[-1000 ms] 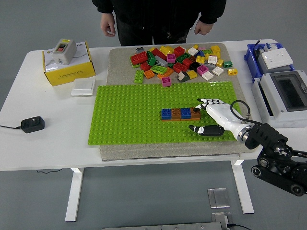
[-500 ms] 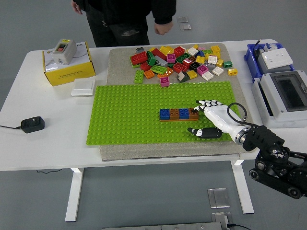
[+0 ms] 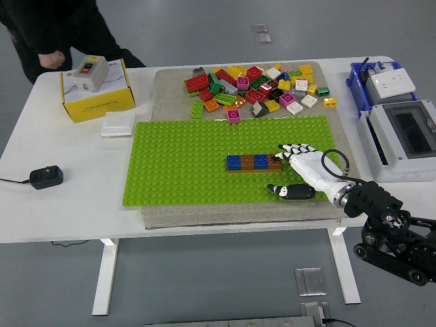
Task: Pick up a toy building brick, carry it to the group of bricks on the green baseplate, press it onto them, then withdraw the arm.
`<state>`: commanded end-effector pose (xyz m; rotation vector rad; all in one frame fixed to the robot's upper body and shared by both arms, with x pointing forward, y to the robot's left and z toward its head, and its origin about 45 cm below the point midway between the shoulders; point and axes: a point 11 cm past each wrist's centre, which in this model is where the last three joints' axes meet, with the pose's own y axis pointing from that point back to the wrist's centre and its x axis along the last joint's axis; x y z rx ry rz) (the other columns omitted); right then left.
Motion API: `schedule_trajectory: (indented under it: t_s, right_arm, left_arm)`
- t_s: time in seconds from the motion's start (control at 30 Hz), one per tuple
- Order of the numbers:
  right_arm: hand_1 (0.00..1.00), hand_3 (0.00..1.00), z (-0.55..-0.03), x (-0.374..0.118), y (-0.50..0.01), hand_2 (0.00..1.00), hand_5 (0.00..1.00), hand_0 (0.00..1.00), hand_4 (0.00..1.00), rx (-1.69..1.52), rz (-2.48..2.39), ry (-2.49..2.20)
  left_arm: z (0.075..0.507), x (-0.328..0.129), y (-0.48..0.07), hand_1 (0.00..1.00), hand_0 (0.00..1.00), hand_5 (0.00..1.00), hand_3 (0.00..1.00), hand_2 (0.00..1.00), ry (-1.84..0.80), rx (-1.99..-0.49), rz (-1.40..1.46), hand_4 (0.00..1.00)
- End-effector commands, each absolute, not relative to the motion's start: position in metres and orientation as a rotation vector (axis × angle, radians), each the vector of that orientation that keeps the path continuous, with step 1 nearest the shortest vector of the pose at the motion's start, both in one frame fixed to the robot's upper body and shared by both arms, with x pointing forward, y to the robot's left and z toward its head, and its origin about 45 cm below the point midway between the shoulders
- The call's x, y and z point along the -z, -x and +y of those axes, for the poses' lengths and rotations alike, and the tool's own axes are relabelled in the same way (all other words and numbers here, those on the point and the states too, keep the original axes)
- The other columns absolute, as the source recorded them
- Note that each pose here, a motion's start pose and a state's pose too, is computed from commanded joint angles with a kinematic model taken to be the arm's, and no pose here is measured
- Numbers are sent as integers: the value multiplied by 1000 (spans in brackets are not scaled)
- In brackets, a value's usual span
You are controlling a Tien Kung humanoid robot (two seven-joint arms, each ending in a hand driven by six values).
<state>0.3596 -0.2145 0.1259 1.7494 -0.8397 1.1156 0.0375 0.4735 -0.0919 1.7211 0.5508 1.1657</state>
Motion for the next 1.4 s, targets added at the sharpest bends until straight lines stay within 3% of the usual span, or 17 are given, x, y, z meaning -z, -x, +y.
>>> schedule_trajectory:
  t_s: [0.83, 1.4]
  right_arm:
    - [998, 797, -236, -193, -390, 998, 713, 998, 762, -972, -1282, -1917]
    - [998, 814, -286, -193, -379, 998, 709, 998, 756, -695, -1785, -1960]
  left_arm:
    - [480, 90, -26, 600, 636, 757, 658, 571, -1745, -1164, 566, 229]
    - [484, 90, 0, 600, 636, 756, 659, 572, -1773, -1158, 602, 229]
